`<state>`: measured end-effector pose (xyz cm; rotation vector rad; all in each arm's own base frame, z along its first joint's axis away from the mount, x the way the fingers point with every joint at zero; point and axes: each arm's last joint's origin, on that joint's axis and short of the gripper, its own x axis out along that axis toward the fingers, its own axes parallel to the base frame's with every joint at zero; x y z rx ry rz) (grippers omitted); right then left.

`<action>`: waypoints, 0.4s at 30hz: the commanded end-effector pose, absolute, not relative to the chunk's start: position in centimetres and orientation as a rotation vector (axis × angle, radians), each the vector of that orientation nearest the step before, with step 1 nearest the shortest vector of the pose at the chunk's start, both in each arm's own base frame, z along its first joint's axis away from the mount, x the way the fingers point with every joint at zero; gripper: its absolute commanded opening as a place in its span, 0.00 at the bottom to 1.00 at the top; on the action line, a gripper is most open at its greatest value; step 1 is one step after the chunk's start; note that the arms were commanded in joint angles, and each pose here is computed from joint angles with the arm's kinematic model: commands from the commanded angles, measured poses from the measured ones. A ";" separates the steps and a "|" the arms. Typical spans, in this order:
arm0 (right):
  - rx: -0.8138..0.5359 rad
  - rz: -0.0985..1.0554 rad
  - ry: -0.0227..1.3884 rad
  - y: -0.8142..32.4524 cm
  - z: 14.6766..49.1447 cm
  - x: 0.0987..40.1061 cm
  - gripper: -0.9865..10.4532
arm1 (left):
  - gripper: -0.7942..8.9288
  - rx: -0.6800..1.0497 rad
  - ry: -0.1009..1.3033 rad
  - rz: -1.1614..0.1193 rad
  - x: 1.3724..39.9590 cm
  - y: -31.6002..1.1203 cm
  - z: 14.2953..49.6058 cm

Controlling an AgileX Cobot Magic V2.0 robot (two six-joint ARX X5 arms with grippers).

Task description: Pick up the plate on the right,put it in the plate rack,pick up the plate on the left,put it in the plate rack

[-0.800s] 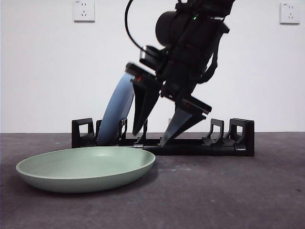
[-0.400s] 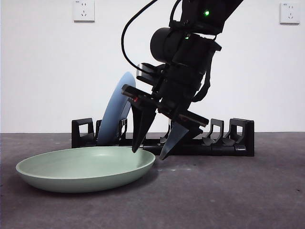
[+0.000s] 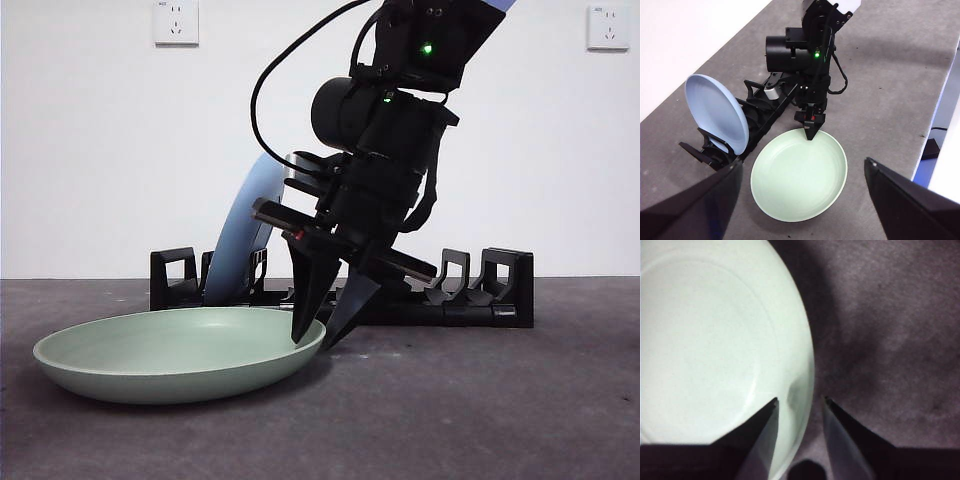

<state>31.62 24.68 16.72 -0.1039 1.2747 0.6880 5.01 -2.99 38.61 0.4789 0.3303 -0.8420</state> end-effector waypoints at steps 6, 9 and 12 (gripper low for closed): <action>-0.093 0.670 1.281 24.9 16.0 31.6 0.08 | 0.51 0.514 0.314 -0.894 5.1 -3.3 38.6; -0.092 0.673 1.285 24.9 16.1 31.6 0.08 | 0.51 0.540 0.320 -0.915 5.3 -3.5 38.6; -0.088 0.675 1.288 24.7 16.5 31.5 0.08 | 0.51 0.596 0.343 -0.916 5.6 -3.8 38.3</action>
